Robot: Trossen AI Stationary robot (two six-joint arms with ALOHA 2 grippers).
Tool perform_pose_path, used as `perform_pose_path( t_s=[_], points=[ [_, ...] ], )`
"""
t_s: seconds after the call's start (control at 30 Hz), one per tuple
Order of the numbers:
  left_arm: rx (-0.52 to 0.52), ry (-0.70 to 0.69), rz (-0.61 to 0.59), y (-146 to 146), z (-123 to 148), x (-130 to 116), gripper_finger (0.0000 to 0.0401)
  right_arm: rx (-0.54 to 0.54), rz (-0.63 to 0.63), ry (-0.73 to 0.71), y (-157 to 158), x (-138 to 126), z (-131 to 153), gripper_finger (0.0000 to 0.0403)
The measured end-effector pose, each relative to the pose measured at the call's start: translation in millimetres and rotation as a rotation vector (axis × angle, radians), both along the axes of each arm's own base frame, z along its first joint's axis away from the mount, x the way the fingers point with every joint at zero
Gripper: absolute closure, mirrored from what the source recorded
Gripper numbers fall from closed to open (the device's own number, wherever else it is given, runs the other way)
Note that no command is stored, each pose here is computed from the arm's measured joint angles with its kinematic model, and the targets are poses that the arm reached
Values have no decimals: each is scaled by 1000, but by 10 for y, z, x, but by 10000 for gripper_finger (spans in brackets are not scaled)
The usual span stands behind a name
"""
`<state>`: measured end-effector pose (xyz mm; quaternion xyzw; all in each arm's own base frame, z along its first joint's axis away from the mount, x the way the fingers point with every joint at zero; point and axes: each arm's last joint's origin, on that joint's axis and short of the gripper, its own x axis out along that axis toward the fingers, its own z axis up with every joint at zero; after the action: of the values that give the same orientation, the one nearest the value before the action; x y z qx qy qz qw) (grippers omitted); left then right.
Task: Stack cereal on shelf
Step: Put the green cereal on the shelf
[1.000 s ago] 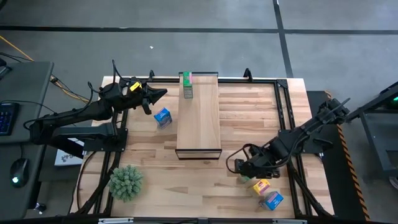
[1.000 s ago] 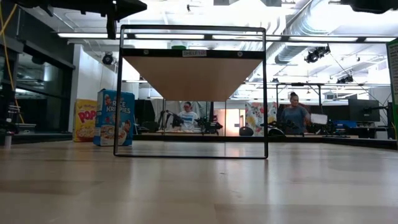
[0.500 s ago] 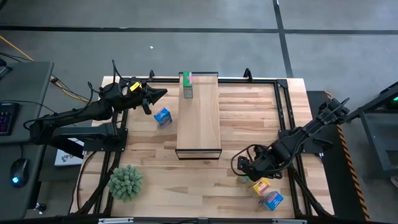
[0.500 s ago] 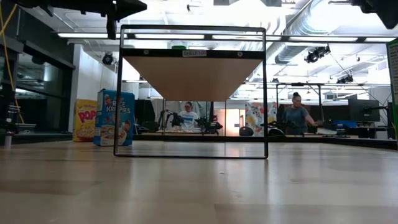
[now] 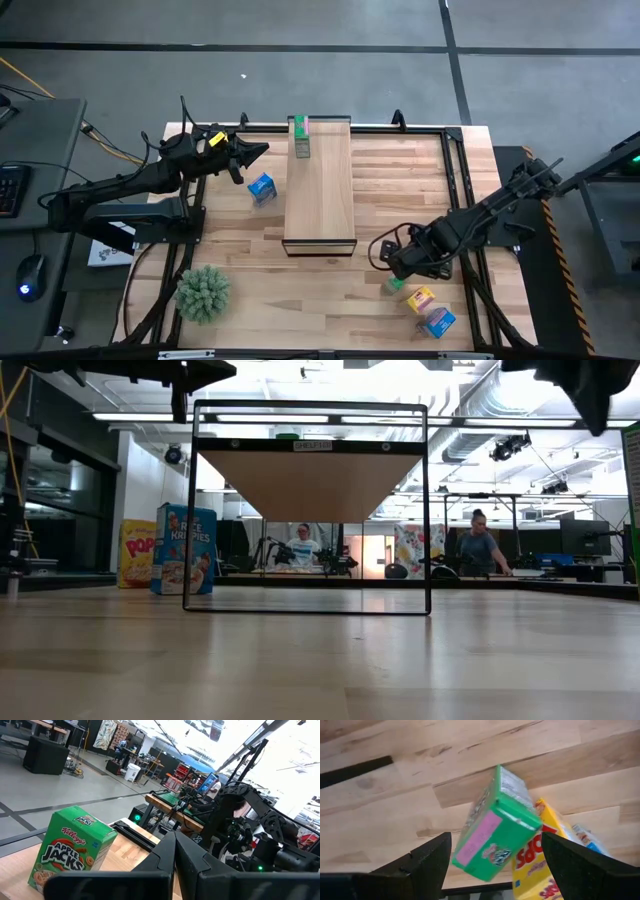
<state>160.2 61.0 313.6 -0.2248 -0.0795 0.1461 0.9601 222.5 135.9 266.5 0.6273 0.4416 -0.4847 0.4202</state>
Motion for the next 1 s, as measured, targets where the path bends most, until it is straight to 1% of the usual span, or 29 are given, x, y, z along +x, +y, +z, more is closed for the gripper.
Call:
perform_pose_path(
  t_s=[0.27, 0.6, 0.73, 0.87, 1.0],
  points=[
    [1, 0, 0, 0, 0, 0, 401, 2, 2, 50, 49, 64, -116, 100],
    [9, 3, 1, 0, 0, 1, 401, -5, 20, 76, 97, 138, -234, 100],
    [9, 3, 1, 0, 0, 1, 401, -8, 35, 71, 94, 184, -274, 100],
    [9, 3, 1, 0, 0, 1, 401, -19, 24, 92, 73, 179, -285, 100],
    [9, 3, 1, 0, 0, 1, 401, -26, 14, 105, 56, 173, -288, 114]
  ],
)
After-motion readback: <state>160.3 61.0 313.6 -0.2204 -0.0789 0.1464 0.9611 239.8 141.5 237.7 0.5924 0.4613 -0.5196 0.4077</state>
